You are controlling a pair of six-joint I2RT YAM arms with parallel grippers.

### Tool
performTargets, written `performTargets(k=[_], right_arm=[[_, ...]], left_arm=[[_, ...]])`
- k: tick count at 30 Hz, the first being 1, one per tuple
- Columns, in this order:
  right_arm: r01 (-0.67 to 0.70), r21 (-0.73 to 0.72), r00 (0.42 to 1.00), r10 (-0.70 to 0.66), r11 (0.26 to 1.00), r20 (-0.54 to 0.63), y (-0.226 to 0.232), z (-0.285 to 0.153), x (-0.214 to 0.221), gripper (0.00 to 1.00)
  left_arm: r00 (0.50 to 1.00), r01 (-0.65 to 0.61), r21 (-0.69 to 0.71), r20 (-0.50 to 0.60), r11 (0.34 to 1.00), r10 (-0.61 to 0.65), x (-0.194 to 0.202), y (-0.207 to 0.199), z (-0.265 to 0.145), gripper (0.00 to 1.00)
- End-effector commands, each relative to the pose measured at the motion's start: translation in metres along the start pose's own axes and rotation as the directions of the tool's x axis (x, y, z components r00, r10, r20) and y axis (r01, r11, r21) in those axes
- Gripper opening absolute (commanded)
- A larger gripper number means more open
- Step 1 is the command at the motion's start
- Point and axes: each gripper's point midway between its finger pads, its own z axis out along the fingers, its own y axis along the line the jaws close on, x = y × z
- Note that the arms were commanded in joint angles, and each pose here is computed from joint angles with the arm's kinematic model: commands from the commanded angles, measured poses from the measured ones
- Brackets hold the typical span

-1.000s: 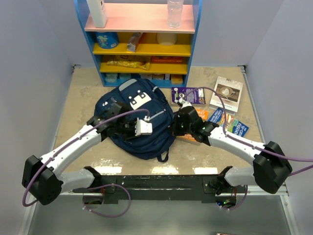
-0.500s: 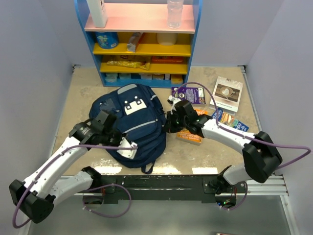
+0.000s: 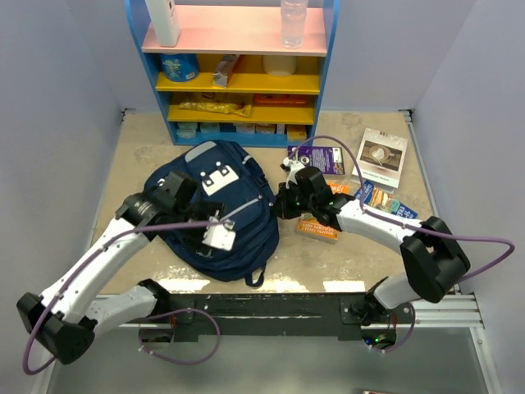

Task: Pack the student bag
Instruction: Zip the student bag at the center of the board.

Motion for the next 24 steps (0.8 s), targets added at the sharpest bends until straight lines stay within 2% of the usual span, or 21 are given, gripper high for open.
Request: performTargets(k=[1,2,4,5,6,9,12,15,18,21,24], right_arm=[[-0.004,-0.056,0.996,0.009,0.998,0.092,0.012,-0.01,-0.01,0.0],[-0.012,-0.064,0.996,0.017,0.998,0.084,0.013,-0.01,-0.004,0.0],[-0.016,-0.07,0.996,0.022,0.997,0.084,0.013,-0.01,-0.001,0.0],[-0.021,-0.075,0.997,0.027,0.997,0.079,0.014,-0.01,0.003,0.0],[-0.023,-0.083,0.997,0.03,0.996,0.076,0.014,-0.009,0.004,0.0],[-0.026,-0.088,0.996,0.033,0.996,0.077,0.017,-0.011,0.006,0.0],[-0.027,-0.094,0.995,0.036,0.995,0.091,0.019,-0.014,0.002,0.0],[-0.025,-0.103,0.995,0.035,0.994,0.097,0.022,-0.017,-0.002,0.0],[-0.024,-0.107,0.994,0.035,0.994,0.102,0.024,-0.019,-0.004,0.0],[-0.021,-0.114,0.994,0.033,0.993,0.1,0.026,-0.018,-0.005,0.0],[-0.022,-0.127,0.995,0.035,0.992,0.096,0.028,-0.019,-0.004,0.0]], left_arm=[[0.951,0.198,0.136,0.214,0.971,-0.224,-0.053,0.001,-0.001,1.0],[0.939,0.213,0.147,0.244,0.966,-0.244,-0.061,0.005,-0.001,1.0],[0.883,0.342,0.128,0.294,0.931,-0.365,-0.072,0.03,0.01,1.0],[0.824,0.465,0.144,0.29,0.873,-0.487,-0.074,0.035,0.016,1.0],[0.808,0.493,0.099,0.317,0.864,-0.497,-0.075,0.056,0.024,1.0],[0.762,0.573,0.094,0.306,0.814,-0.571,-0.078,0.064,0.047,1.0],[0.772,0.597,0.041,0.24,0.801,-0.588,-0.077,0.061,0.075,1.0],[0.786,0.615,-0.058,0.133,0.787,-0.604,-0.052,0.06,0.095,1.0],[0.805,0.592,-0.066,0.078,0.803,-0.588,-0.044,0.05,0.108,1.0],[0.831,0.555,-0.144,0.047,0.819,-0.555,-0.036,0.057,0.113,1.0],[0.838,0.522,-0.273,-0.012,0.808,-0.545,-0.017,0.077,0.11,1.0]])
